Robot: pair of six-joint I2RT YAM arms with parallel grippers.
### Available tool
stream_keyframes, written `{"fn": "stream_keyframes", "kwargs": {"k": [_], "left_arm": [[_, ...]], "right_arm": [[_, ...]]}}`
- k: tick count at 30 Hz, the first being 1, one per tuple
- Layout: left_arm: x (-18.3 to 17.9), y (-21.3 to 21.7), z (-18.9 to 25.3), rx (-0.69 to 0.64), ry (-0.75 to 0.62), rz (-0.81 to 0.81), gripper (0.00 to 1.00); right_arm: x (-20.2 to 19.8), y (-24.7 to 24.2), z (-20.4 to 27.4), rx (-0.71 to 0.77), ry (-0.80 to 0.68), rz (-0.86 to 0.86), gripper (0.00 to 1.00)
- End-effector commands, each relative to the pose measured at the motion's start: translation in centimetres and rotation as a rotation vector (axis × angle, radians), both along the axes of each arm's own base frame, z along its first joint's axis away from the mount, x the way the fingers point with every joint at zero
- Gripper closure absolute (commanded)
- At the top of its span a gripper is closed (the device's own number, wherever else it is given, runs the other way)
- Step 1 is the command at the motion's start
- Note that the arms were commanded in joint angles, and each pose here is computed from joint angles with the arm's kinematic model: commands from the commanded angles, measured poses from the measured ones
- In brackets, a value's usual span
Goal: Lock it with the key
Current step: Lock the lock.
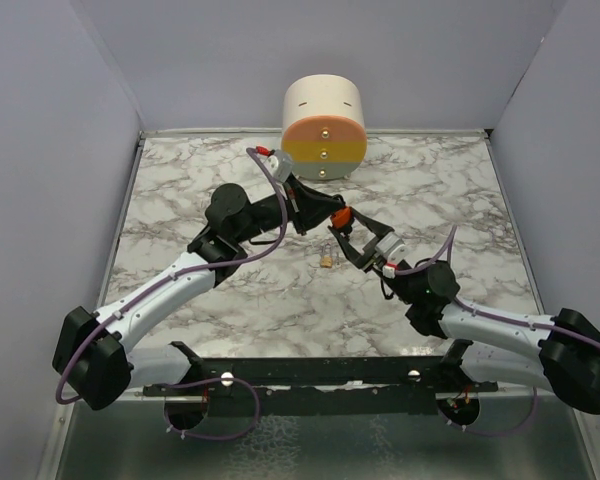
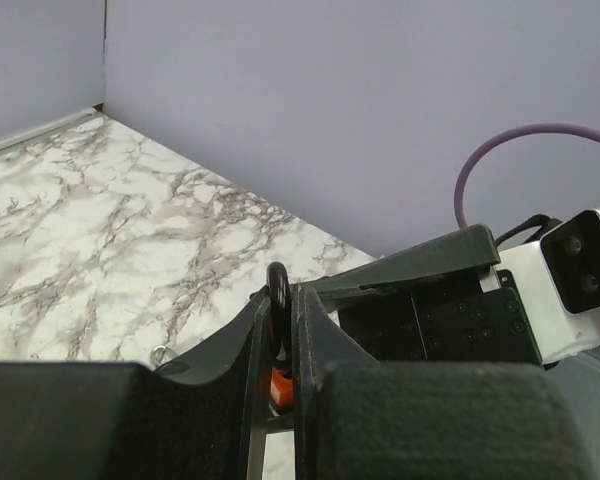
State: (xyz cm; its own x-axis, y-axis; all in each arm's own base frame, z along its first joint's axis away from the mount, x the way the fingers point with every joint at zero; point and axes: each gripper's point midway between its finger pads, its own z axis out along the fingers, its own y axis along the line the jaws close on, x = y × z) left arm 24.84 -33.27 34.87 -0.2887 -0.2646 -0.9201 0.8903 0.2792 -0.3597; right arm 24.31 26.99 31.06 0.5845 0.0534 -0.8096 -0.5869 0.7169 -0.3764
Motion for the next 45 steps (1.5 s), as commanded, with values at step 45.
{"fn": "stream_keyframes", "kwargs": {"k": [45], "left_arm": [[-3.6,-1.0,-16.4,0.283,0.159,0.062,1.0]], "right_arm": [[-6.0,-1.5,17.7,0.359,-0.357,0.029,0.99]]}}
